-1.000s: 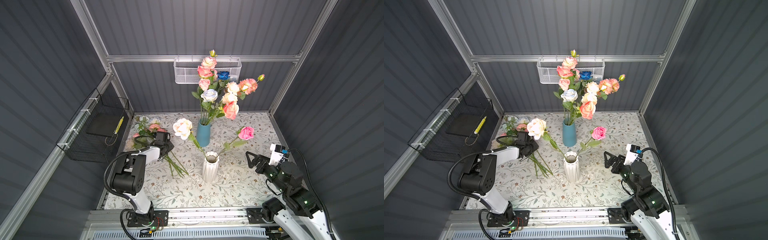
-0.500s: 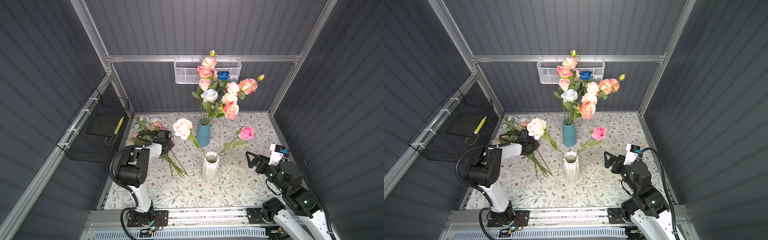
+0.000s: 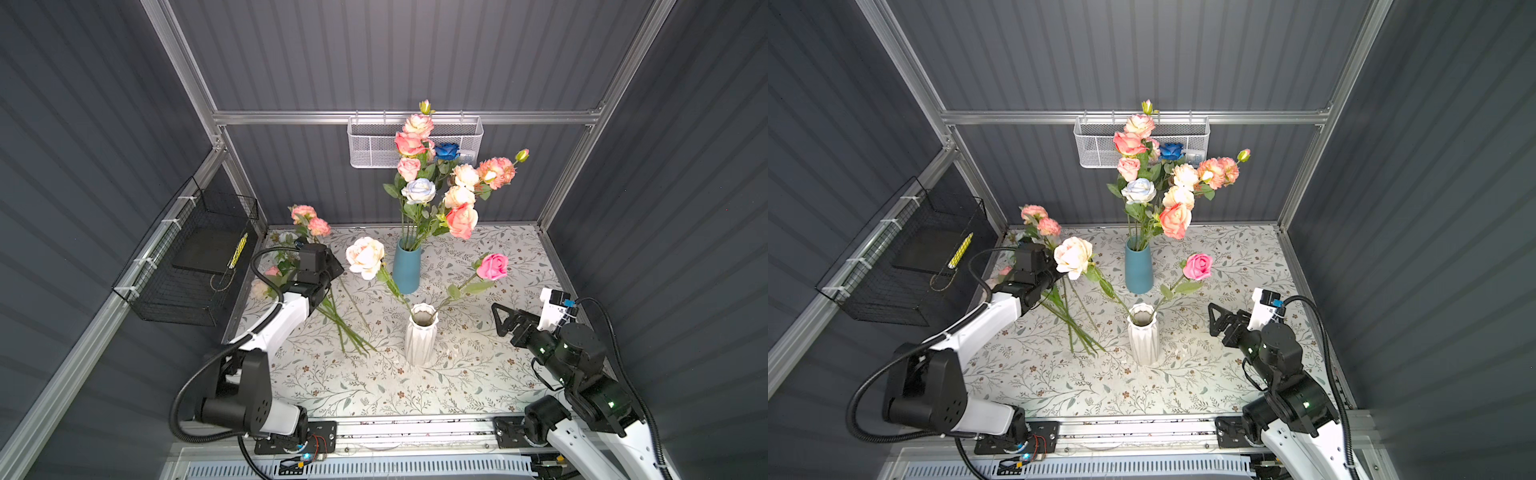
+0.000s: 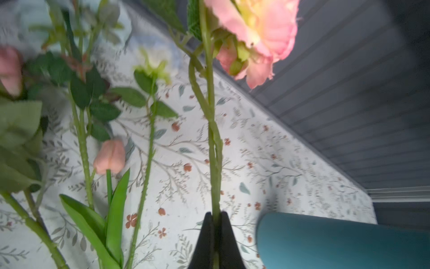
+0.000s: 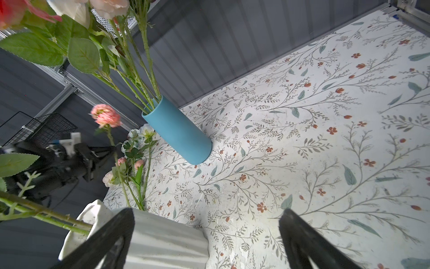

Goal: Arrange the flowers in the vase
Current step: 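Lift the pink lisianthus high with the left gripper, then carry the pink lisianthus over the white vase and lower it in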

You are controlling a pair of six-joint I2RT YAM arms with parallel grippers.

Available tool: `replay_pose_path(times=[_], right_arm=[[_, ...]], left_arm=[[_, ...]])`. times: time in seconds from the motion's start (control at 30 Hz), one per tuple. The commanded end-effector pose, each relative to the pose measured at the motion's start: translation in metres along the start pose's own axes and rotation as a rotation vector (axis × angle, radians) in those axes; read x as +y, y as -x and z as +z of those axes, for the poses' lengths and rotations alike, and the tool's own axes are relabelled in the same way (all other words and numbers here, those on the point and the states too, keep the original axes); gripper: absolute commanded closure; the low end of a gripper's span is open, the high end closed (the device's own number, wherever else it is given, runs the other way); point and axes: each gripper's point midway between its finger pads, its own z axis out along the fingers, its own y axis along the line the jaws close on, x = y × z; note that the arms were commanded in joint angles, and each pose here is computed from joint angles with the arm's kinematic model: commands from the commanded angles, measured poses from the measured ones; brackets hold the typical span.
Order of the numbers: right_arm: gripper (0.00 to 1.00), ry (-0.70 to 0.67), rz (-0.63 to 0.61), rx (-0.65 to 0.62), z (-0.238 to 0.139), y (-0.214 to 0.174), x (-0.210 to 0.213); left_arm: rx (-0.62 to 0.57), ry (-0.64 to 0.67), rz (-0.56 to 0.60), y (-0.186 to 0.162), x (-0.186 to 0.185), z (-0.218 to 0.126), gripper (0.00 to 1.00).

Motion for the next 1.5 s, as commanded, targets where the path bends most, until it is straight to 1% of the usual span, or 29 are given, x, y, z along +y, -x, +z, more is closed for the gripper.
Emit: replay_pose_path(times=[0.0, 0.07, 0.23, 0.37, 0.43, 0.47, 0.5, 0.53, 0.67, 0.73, 0.83, 0.9, 1.0, 1.1, 1.33, 1.4, 1.47], right_arm=[[0.01, -0.004, -0.009, -0.016, -0.001, 0.004, 0.000], [0.01, 0.001, -0.007, -0.017, -0.002, 0.006, 0.002], [0.01, 0.007, 0.001, -0.018, -0.002, 0.007, 0.004], [0.01, 0.019, 0.010, -0.023, -0.002, 0.010, 0.007], [0.01, 0.021, 0.005, -0.023, -0.002, 0.012, 0.009], [0.01, 0.020, 0.003, -0.021, -0.002, 0.013, 0.010], [0.01, 0.019, 0.001, -0.020, -0.001, 0.014, 0.010], [0.01, 0.020, 0.001, -0.020, -0.001, 0.015, 0.011], [0.01, 0.033, 0.008, -0.017, 0.002, 0.017, 0.016], [0.01, 0.039, 0.015, -0.012, 0.004, 0.017, 0.017], [0.01, 0.039, 0.022, 0.000, 0.006, 0.015, 0.018], [0.01, 0.038, 0.023, 0.002, 0.006, 0.015, 0.018], [0.01, 0.037, 0.019, -0.005, 0.005, 0.018, 0.019], [0.01, 0.038, 0.014, -0.015, 0.003, 0.022, 0.020], [0.01, 0.019, 0.006, -0.013, 0.001, 0.021, 0.017], [0.01, 0.018, 0.007, -0.013, 0.002, 0.020, 0.016], [0.01, 0.018, 0.012, -0.012, 0.004, 0.020, 0.016]], left_arm=[[-0.122, -0.039, 0.084, 0.037, -0.025, -0.044, 1.00], [-0.211, -0.076, 0.132, 0.064, -0.045, -0.080, 1.00], [-0.391, -0.165, 0.231, 0.111, -0.087, -0.162, 1.00], [-0.525, -0.221, 0.269, 0.149, -0.104, -0.230, 1.00], [-0.577, -0.273, 0.296, 0.164, -0.116, -0.262, 1.00], [-0.601, -0.316, 0.308, 0.171, -0.124, -0.279, 1.00], [-0.609, -0.345, 0.319, 0.173, -0.129, -0.288, 1.00], [-0.656, -0.399, 0.313, 0.187, -0.139, -0.316, 1.00], [-0.731, -0.574, 0.338, 0.207, -0.171, -0.375, 1.00], [-0.744, -0.670, 0.349, 0.213, -0.188, -0.400, 1.00], [-0.712, -0.868, 0.357, 0.210, -0.218, -0.427, 1.00], [-0.657, -0.995, 0.346, 0.203, -0.236, -0.431, 1.00], [-0.548, -1.146, 0.330, 0.189, -0.258, -0.421, 1.00], [-0.505, -1.196, 0.310, 0.181, -0.264, -0.407, 1.00], [-0.465, -1.320, 0.287, 0.171, -0.275, -0.407, 1.00], [-0.438, -1.341, 0.282, 0.164, -0.281, -0.402, 1.00], [-0.404, -1.361, 0.294, 0.150, -0.289, -0.397, 1.00]])
